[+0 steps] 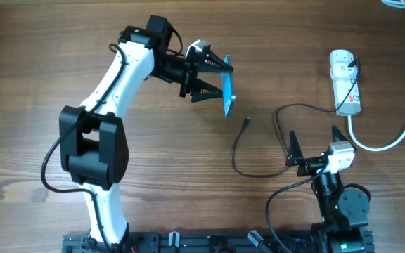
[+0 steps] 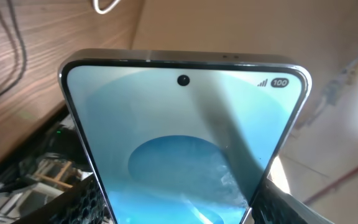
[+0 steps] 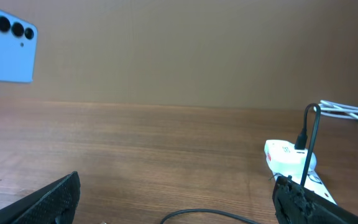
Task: Plug charger to phone and switch on socket
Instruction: 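Lift the phone with the left gripper and tilt it upright, then raise the right arm and move it toward the phone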
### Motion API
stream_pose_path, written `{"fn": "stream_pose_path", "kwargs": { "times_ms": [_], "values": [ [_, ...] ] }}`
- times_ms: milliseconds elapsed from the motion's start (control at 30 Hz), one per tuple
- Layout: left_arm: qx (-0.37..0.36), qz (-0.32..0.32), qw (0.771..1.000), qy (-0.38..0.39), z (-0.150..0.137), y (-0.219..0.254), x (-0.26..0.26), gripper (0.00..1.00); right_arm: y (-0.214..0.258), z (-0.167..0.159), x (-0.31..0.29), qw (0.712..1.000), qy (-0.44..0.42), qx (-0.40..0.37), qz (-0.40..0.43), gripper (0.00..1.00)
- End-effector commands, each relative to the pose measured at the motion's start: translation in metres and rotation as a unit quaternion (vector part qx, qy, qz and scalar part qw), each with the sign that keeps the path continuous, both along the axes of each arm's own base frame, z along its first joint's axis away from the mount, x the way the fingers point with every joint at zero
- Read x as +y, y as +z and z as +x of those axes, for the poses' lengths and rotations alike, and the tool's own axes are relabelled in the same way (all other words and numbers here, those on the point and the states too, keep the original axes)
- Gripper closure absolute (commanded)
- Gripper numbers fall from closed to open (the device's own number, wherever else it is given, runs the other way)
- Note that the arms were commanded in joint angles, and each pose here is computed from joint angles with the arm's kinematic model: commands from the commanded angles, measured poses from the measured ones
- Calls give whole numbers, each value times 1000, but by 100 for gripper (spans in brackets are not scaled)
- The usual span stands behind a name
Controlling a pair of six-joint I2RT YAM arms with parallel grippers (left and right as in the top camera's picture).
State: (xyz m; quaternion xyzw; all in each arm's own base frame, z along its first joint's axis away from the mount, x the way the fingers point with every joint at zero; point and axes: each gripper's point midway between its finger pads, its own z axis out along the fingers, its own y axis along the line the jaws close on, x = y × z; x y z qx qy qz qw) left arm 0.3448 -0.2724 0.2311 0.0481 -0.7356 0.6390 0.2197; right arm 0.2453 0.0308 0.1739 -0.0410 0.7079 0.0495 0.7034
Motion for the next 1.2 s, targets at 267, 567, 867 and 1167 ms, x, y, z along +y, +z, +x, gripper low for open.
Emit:
{"fn": "stream_pose_path", "kwargs": {
  "times_ms": [267, 567, 867, 1167],
  "values": [
    [12, -45, 999, 16, 7, 33, 12, 29, 0, 0, 3, 1000, 9, -2, -6, 0],
    [31, -40, 998, 24, 10, 33, 17, 31, 0, 0, 3, 1000, 9, -2, -6, 0],
    [31, -40, 998, 24, 10, 33, 17, 31, 0, -1, 6, 1000, 17, -1, -1, 0],
    [31, -40, 998, 24, 10, 33, 17, 31, 4, -8, 36, 846, 91, 115, 513, 0]
  ]
}}
